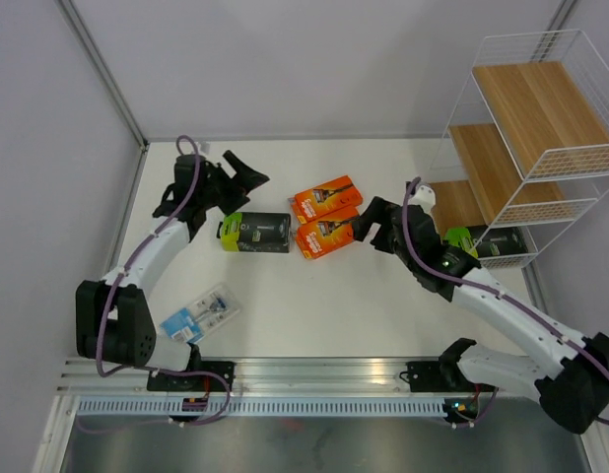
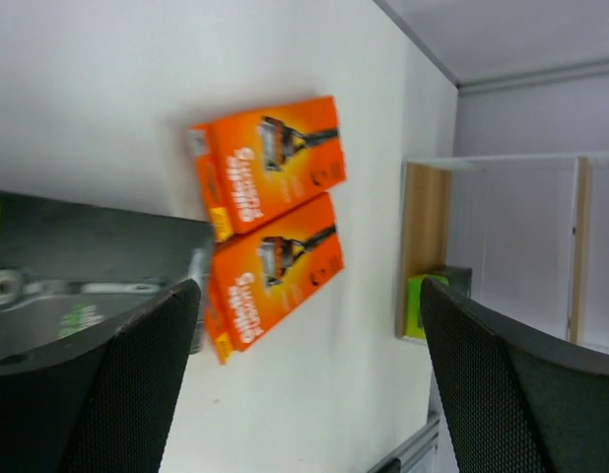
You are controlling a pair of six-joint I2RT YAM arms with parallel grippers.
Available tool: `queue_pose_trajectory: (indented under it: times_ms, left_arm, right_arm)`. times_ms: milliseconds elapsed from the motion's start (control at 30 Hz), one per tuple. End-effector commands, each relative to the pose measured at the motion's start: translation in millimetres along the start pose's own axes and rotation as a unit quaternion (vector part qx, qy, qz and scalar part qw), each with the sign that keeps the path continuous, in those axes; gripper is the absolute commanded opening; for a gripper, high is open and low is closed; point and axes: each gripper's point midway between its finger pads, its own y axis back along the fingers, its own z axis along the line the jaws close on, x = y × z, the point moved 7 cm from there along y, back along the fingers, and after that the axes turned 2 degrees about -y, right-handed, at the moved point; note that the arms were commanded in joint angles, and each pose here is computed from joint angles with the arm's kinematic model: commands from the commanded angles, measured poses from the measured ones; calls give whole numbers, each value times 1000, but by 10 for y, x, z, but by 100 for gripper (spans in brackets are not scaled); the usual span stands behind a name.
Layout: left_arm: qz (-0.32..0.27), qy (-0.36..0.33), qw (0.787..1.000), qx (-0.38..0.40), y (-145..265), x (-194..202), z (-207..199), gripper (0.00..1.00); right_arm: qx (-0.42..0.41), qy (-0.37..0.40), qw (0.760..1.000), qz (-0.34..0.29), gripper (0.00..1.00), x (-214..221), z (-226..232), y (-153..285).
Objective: Place and organize the shaving razors onto the shelf
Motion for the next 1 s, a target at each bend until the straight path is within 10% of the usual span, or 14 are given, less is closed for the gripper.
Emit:
queue_pose_trajectory:
  times_ms: [0, 433, 967]
  left_arm:
    - [25, 2, 999, -32, 310, -55, 459, 94]
    - [-23, 105, 989, -106, 415, -335, 1746, 74]
    - [-25, 104, 992, -62, 37, -203, 2132, 47]
  right_arm:
    - [-76, 5, 997, -4, 98, -102, 367, -198]
    - [-143, 43, 984, 93, 98, 458, 837, -1070]
    - [-153, 59, 977, 134, 98, 678, 1008, -1546]
